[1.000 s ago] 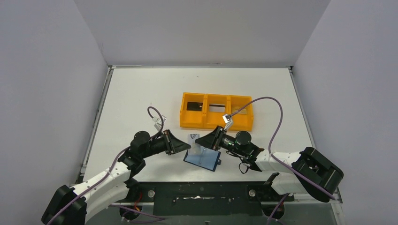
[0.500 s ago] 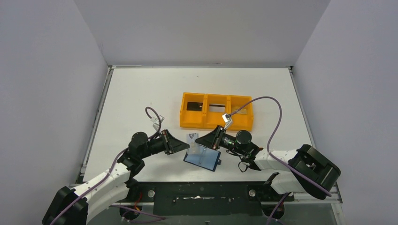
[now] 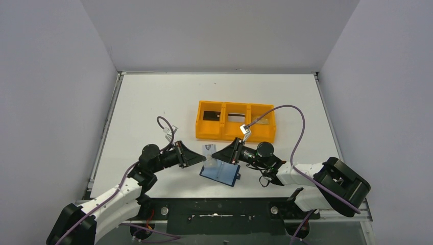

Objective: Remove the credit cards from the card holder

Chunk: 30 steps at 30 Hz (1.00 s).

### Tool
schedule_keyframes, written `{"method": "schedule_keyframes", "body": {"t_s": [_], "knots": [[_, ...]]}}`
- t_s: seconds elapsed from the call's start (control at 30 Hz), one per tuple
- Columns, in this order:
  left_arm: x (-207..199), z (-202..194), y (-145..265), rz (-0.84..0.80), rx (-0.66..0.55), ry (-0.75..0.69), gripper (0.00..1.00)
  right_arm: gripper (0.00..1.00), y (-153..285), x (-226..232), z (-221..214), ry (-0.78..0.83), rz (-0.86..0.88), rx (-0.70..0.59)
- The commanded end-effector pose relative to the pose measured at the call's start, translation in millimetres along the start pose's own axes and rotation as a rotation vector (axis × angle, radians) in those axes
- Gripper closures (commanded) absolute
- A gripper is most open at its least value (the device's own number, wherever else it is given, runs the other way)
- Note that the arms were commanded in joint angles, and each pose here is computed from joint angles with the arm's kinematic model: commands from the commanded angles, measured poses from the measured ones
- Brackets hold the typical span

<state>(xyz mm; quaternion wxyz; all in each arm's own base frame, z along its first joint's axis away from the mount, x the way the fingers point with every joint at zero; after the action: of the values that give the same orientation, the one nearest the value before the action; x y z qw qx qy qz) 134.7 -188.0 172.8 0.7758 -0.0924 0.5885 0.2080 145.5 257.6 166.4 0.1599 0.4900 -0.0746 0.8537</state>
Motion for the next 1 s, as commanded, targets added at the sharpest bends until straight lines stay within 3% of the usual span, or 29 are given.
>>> {"method": "schedule_keyframes", "body": {"t_s": [0.0,0.13,0.33,0.5,0.73,0.97], "knots": [[-8.3,5.2,1.8,-0.056,-0.032,-0.038,1.00,0.89,-2.7,22.3,11.6,0.064,0.108,-0.035],[-6.9,4.5,2.2,-0.051,-0.026,-0.041,1.00,0.95,-1.8,21.2,11.8,0.068,0.096,-0.039],[-2.0,8.5,3.5,0.026,-0.053,-0.046,0.47,1.00,-0.3,22.6,14.3,0.087,0.080,-0.051],[0.0,17.9,8.5,0.158,-0.105,-0.103,0.25,1.00,3.4,15.7,18.5,0.127,-0.017,-0.077],[-1.3,40.0,27.9,0.441,-0.215,-0.219,0.14,1.00,21.3,14.4,49.1,0.333,-0.308,-0.175],[-19.5,67.7,55.3,0.626,-0.395,-0.349,0.12,1.00,57.9,13.9,95.6,0.748,-0.670,-0.254]]}}
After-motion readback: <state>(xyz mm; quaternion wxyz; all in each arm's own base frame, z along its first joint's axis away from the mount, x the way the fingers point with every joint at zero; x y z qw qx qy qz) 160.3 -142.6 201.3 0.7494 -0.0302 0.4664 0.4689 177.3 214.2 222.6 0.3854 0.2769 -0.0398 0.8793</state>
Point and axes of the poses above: each gripper's point midway between its finger pads, its own y axis back along the fingers, its own x axis along the line the jaws close on, z = x × y, the point moved 7 cm from there along y, back along the fingers, and after that the axes turned 5 degrees about y, right-handed, at the moved point
